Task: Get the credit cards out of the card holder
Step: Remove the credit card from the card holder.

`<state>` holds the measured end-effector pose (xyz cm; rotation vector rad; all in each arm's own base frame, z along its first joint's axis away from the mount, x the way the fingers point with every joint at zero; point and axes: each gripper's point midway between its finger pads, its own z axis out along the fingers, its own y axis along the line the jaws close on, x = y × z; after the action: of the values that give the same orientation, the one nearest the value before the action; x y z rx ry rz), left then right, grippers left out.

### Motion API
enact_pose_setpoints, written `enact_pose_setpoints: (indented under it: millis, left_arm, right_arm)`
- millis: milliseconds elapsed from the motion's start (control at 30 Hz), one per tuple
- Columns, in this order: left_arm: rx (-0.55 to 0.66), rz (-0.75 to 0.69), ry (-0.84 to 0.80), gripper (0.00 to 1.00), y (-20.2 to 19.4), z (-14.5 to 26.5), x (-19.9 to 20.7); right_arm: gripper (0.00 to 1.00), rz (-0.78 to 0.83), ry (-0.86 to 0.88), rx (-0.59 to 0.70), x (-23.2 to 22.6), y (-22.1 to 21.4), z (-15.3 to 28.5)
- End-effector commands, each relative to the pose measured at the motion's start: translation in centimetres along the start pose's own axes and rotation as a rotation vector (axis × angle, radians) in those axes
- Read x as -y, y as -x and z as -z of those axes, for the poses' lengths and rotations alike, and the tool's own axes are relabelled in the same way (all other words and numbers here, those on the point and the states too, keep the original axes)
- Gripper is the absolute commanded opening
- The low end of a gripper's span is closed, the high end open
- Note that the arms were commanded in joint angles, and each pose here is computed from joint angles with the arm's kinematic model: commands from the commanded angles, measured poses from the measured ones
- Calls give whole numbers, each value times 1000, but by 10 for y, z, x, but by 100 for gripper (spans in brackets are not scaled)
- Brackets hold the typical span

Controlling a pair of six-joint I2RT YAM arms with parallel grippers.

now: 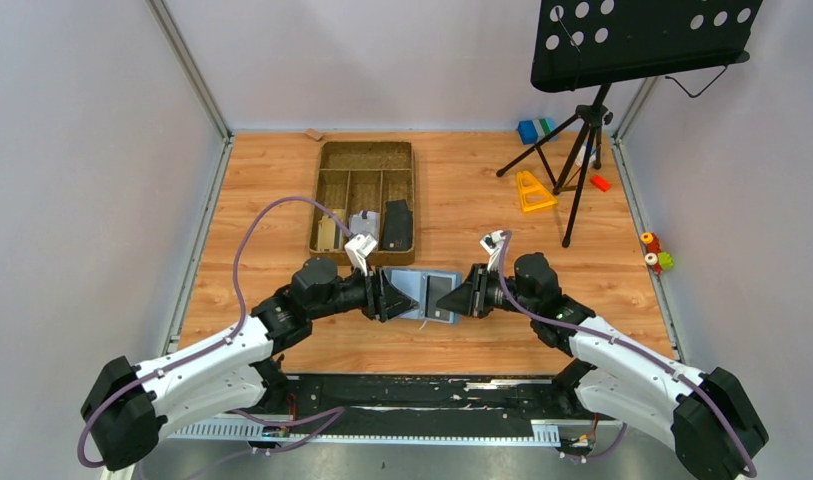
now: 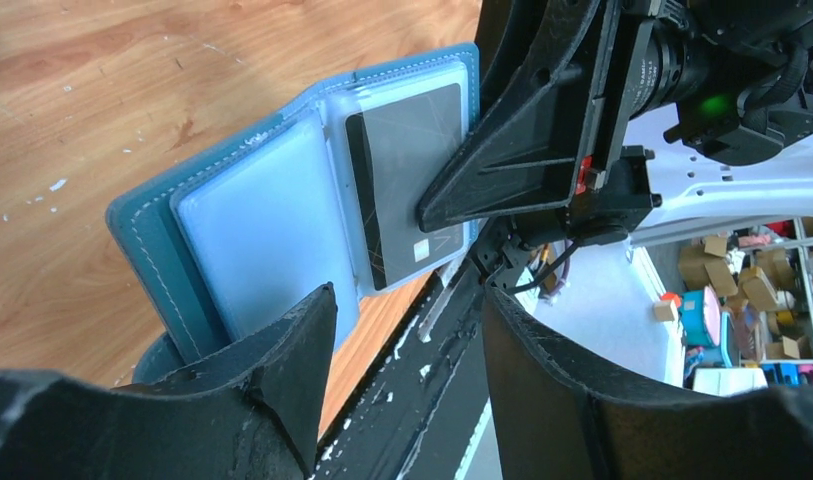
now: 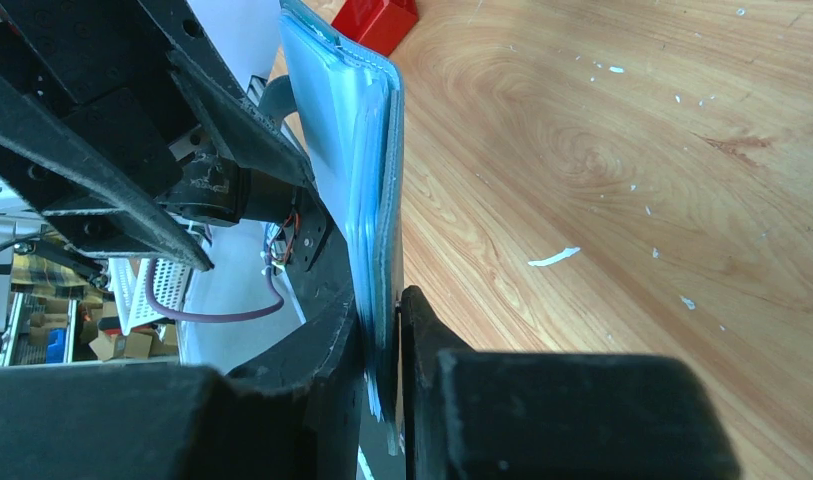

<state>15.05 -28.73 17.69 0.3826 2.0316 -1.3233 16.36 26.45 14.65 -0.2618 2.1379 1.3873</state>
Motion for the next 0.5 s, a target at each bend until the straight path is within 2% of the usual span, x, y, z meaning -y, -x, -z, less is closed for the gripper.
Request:
enact_pose_setpoints:
  millis: [0,133,300,467]
  left_arm:
    - [57,-42,-29,59,12,-4,5]
    - [70,0,-33,54,12,-6,5]
    - [86,24,28,54,9,-5,-12]
    - [61,101,-48,52,6,-4,-12]
  right_arm:
    - [0,62,102,73,-29,24,1]
    - [0,55,99,78,-27,24,0]
    - [0,21,88,77,-19,18,-2]
    - [0,-5,108,66,-17,13,-5]
